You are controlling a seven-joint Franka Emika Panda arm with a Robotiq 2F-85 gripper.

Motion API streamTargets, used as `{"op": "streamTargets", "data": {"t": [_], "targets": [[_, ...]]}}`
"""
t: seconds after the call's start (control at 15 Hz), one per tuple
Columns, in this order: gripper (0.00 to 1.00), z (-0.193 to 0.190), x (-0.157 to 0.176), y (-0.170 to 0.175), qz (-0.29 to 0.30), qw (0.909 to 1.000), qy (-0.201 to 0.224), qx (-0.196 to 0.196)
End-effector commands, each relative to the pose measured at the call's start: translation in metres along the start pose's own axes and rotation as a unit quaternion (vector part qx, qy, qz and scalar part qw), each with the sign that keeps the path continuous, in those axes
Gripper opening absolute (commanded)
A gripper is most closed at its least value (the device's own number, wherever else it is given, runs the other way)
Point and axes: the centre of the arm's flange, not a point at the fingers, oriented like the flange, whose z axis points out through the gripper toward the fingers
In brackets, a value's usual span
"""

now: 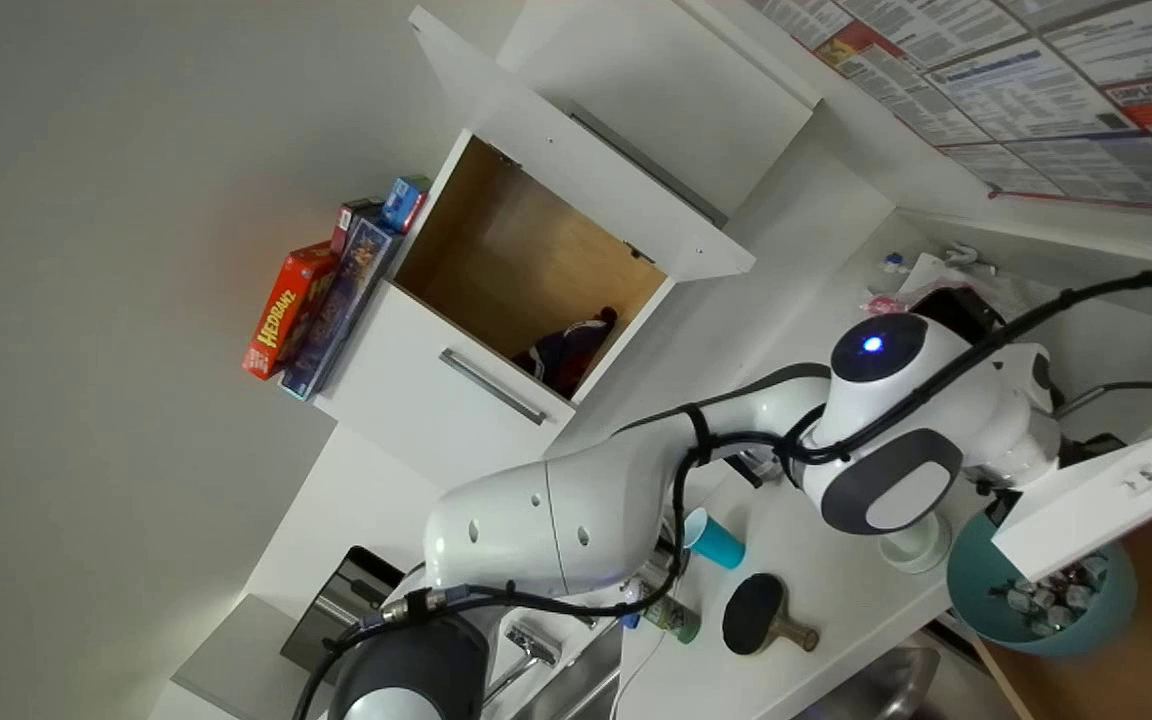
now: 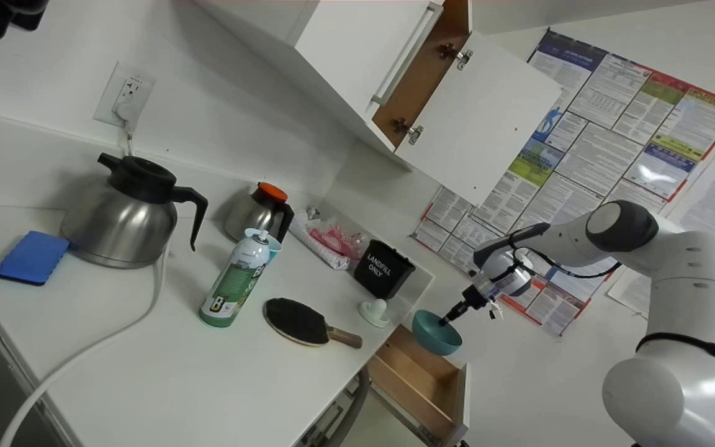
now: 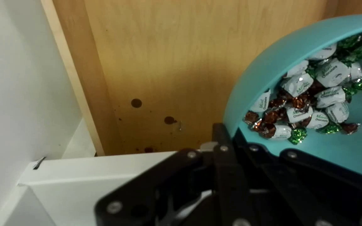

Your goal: Put the blue bowl inside the open drawer

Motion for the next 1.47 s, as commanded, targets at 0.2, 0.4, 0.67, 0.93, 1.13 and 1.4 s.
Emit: {"op": "streamTargets", "data": {"t": [0.2, 0.4, 0.67, 0.93, 1.13, 1.4], "targets": [[0.04, 0.004, 0.000, -0.001, -0.001, 1.0000, -0.002, 0.003], [0.01, 0.021, 0.003, 0.005, -0.004, 0.9999, -0.006, 0.011], [0.01, 0.061, 0.003, 0.007, -0.007, 0.9997, -0.004, 0.022], [0.01, 0.093, -0.004, 0.014, -0.011, 0.9998, -0.004, 0.017], [0.01, 0.114, -0.013, 0.022, -0.019, 0.9997, -0.010, 0.014], [0.01, 0.136, -0.026, 0.032, -0.023, 0.9994, -0.013, 0.021]]}}
